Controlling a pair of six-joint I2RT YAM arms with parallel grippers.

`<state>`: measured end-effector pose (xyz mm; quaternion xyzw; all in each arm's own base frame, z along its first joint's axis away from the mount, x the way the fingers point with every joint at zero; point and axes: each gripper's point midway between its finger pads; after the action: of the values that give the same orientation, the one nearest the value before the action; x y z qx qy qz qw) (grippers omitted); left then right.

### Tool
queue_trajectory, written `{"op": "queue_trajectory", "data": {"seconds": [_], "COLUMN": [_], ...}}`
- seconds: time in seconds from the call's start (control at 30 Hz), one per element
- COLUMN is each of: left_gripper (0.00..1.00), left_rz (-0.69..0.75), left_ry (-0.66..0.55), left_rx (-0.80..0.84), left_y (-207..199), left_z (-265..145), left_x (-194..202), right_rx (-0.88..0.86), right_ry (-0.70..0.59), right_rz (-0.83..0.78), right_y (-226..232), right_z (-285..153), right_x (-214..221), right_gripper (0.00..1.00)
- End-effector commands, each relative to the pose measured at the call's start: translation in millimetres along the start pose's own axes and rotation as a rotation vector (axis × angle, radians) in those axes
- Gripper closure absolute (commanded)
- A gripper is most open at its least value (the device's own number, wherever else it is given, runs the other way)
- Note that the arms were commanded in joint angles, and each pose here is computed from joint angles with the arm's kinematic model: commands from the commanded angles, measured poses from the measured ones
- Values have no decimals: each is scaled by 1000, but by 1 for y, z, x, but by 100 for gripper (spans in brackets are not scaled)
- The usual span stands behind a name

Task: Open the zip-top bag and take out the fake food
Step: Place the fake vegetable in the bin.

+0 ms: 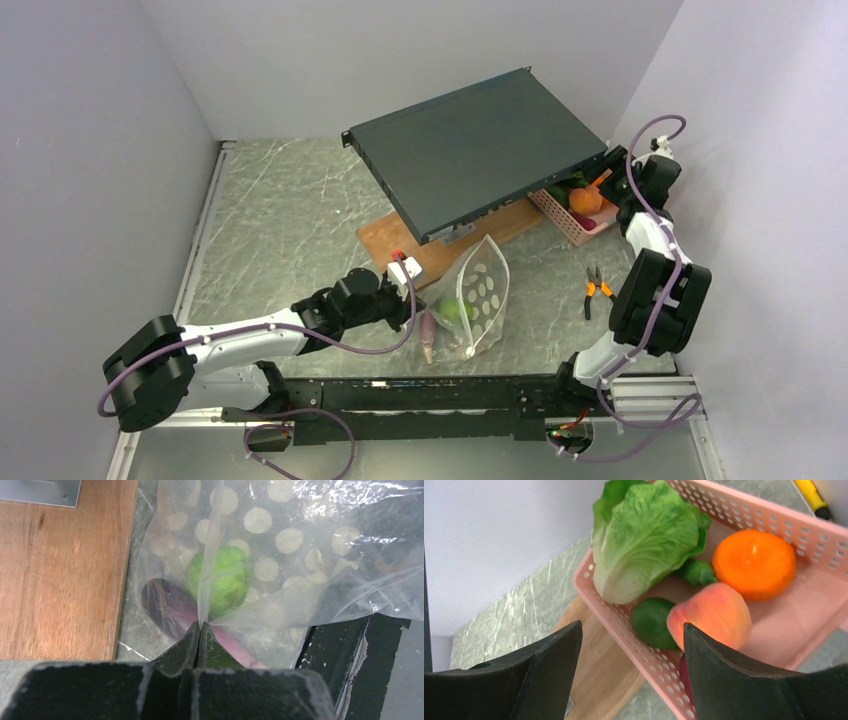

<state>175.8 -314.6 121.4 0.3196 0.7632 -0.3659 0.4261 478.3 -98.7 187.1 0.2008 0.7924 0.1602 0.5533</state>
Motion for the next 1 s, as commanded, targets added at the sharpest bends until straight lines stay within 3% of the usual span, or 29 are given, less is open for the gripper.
{"op": "queue_trajectory", "data": {"seconds": [0.0, 0.57, 0.97], "left_gripper": [100, 100, 100], "left_rz": [7, 19, 42], "left_ry": [-73, -92, -88], "left_rx": [41, 80, 116], "left_y": [-11, -17, -23], "left_z": [-1, -3, 0], "left_x": [-22, -24, -25], "right_rx": [-69, -196, -635], "right_ry": [-1, 124, 228], "right_rz": [-37, -204, -449], "right_y": [19, 56, 129], "right_z": [-29, -131, -217], "right_x": [0, 61, 92], "right_gripper": [25, 25, 27]}}
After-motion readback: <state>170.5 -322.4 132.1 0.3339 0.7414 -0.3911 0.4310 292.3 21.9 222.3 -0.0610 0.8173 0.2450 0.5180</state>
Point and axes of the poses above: each gripper's point midway between its finger pads, its own z axis out along the fingers, its own y axis along the line the jaws close on, x = y × z, and after that the axes turned 6 degrees about -z, right-handed
